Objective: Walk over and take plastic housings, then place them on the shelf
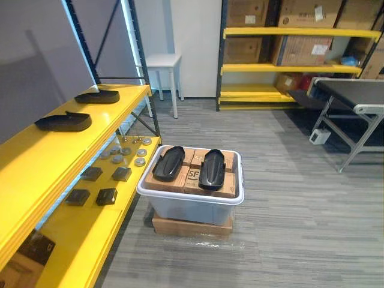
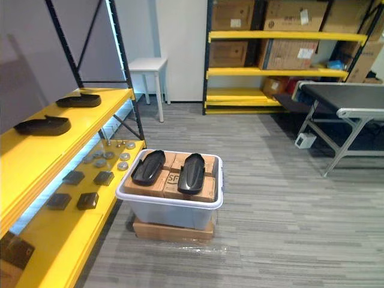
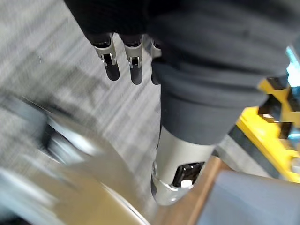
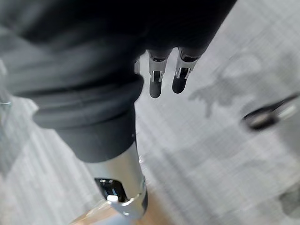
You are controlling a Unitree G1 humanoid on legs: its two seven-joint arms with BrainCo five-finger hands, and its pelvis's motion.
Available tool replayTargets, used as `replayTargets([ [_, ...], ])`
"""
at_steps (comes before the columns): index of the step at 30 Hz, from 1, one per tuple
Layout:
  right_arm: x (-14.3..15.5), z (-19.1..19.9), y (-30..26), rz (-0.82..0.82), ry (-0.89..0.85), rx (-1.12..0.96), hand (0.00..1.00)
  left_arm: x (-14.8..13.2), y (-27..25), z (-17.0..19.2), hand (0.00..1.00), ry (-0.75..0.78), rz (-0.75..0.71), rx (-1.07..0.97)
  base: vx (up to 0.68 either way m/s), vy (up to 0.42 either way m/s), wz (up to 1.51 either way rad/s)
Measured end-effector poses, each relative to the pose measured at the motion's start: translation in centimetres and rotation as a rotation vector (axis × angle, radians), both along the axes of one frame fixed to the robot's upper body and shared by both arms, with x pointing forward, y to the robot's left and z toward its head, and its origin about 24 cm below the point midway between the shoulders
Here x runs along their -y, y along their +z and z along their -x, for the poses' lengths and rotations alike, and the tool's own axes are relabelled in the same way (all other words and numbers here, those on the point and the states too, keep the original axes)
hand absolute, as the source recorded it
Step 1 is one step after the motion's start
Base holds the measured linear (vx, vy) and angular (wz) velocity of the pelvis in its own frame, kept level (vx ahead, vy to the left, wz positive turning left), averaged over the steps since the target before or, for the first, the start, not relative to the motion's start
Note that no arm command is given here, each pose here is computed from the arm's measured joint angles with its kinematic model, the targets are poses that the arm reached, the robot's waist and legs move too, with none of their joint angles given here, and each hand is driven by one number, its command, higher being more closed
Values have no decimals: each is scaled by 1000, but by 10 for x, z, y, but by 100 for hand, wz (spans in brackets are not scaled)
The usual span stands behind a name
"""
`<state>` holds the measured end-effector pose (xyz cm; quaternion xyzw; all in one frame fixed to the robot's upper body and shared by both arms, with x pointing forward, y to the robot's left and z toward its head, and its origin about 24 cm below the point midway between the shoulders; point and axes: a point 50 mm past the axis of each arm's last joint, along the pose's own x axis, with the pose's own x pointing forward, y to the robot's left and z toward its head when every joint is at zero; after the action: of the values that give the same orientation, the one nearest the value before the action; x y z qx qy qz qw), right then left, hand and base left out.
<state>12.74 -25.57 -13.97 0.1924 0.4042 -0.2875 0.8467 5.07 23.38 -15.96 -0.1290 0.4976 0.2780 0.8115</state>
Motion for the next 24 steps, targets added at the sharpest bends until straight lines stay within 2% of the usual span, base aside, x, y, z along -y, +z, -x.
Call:
replayTargets([
  [2,-5,1,-2,6,34,-18,0,-1,0,2,0,-43,-8,-17,640,253,-27],
  [4,-8,2,-3,18,81,-37,0,6,1,-16,0,-109,-1,23,588,239,17],
  [9,-17,-14,3,92,211,-26,0,-1,5,-28,0,-193,-34,30,541,95,5],
  [13,-16,-40,33,272,315,106,0,-8,13,-48,0,-195,-70,104,485,-137,38],
  [14,-10,-50,49,390,359,145,0,6,10,-49,0,-180,-37,110,364,-135,21],
  [17,-17,-83,96,576,408,339,0,24,8,-56,0,-177,-3,129,324,-147,10],
  [20,-17,-91,123,680,383,437,0,37,12,-77,0,-245,-5,167,155,-104,90],
  [21,-20,-102,143,736,362,517,0,38,17,-90,0,-270,-25,205,102,-45,60],
  [24,-34,-134,179,794,343,673,0,41,21,-100,0,-306,-56,217,22,54,30],
])
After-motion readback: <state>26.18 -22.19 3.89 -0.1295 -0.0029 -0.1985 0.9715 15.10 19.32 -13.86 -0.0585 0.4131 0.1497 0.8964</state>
